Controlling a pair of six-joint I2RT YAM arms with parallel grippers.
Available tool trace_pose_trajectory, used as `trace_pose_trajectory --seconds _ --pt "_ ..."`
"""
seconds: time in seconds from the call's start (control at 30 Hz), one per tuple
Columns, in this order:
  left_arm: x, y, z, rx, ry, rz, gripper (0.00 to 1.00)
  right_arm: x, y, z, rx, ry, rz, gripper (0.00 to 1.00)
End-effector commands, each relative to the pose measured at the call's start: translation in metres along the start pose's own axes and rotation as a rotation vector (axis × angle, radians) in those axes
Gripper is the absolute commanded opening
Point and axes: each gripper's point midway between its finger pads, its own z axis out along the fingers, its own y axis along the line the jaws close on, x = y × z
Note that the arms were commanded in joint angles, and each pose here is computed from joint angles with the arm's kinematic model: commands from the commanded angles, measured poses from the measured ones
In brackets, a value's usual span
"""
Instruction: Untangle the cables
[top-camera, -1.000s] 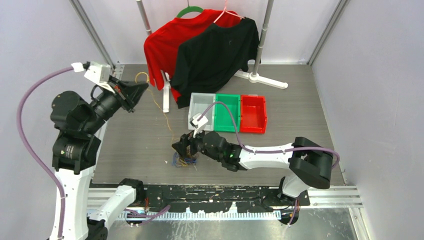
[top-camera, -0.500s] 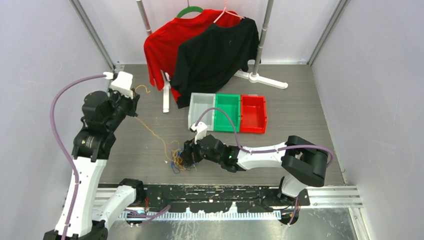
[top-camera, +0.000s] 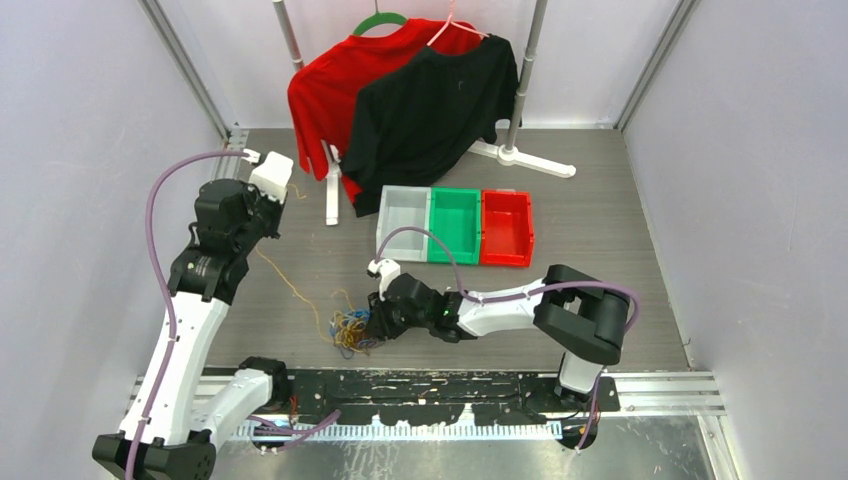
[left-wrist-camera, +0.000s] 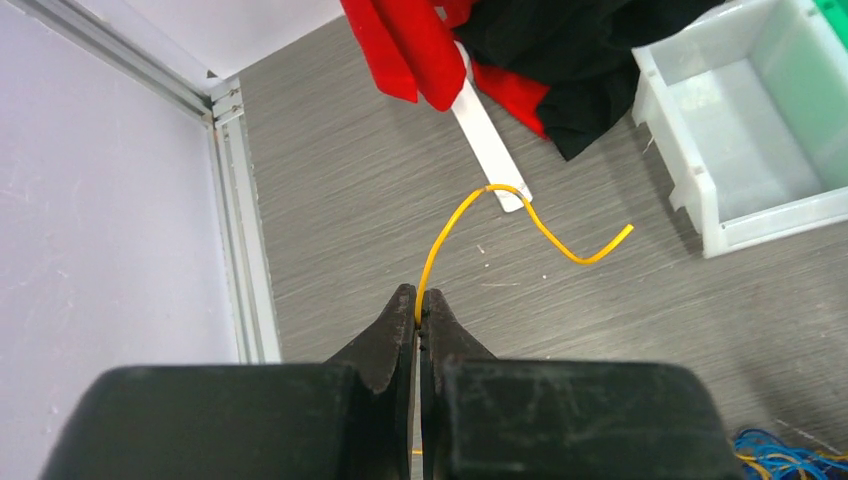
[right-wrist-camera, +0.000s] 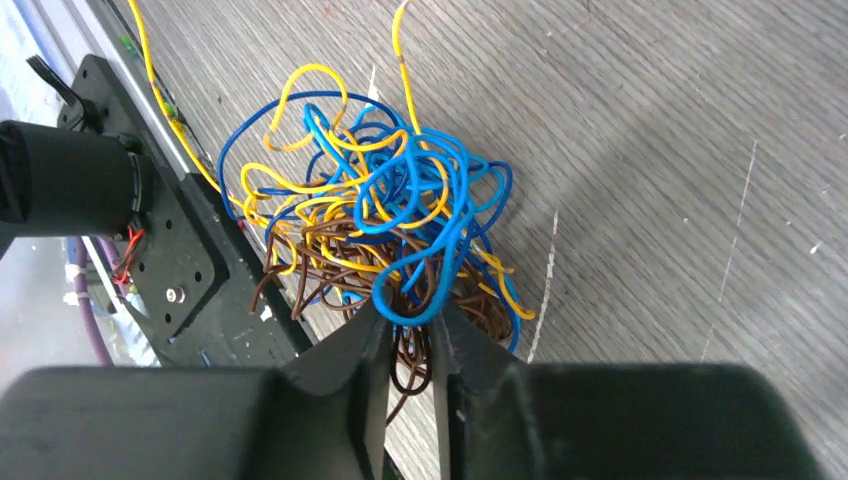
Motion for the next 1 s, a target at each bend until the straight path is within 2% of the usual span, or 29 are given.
trace_pose_trajectory --seconds 0.0,0.07,0.1,0.37,0.57,0.6,0.63,0.67,0.73,0.83,0.97 --pt "-0.006 0.012 0.003 -0.046 -0.035 0.096 0.00 -0.030 0.016 -0.008 -0.026 -0.076 0.011 0.15" --pt "0.002 0.017 0.007 -0.072 -0.014 0.139 0.00 -0.040 0.009 -0.021 0.020 -0.118 0.005 0.02" --pt "0.007 0.020 0.009 -0.085 -0.005 0.154 0.00 -0.046 0.004 -0.030 0.048 -0.142 0.008 0.01" --pt "0.061 0.051 0.035 -0.154 0.124 0.142 0.00 -0.066 -0.029 -0.103 0.215 -0.314 0.036 0.01" --pt "0.121 0.057 0.048 -0.139 0.261 0.129 0.00 -0.074 -0.033 -0.136 0.228 -0.395 0.041 0.01" --pt "0.132 0.050 0.049 -0.104 0.295 0.128 0.04 -0.076 -0.031 -0.137 0.224 -0.394 0.034 0.01" --pt "0.142 0.040 0.049 -0.051 0.331 0.120 0.13 -0.078 -0.028 -0.137 0.215 -0.393 0.027 0.01" --pt "0.153 0.025 0.044 0.023 0.378 0.095 0.35 -0.080 -0.025 -0.136 0.208 -0.388 0.018 0.01" --pt "0.153 -0.009 0.034 0.203 0.394 0.031 0.64 -0.083 -0.016 -0.131 0.174 -0.373 0.002 0.01" --pt "0.132 -0.068 -0.007 0.549 0.357 -0.038 0.75 -0.090 -0.006 -0.120 0.145 -0.354 -0.033 0.01" --pt "0.075 -0.105 -0.054 0.809 0.186 -0.100 0.76 -0.103 0.012 -0.110 0.078 -0.360 -0.077 0.01"
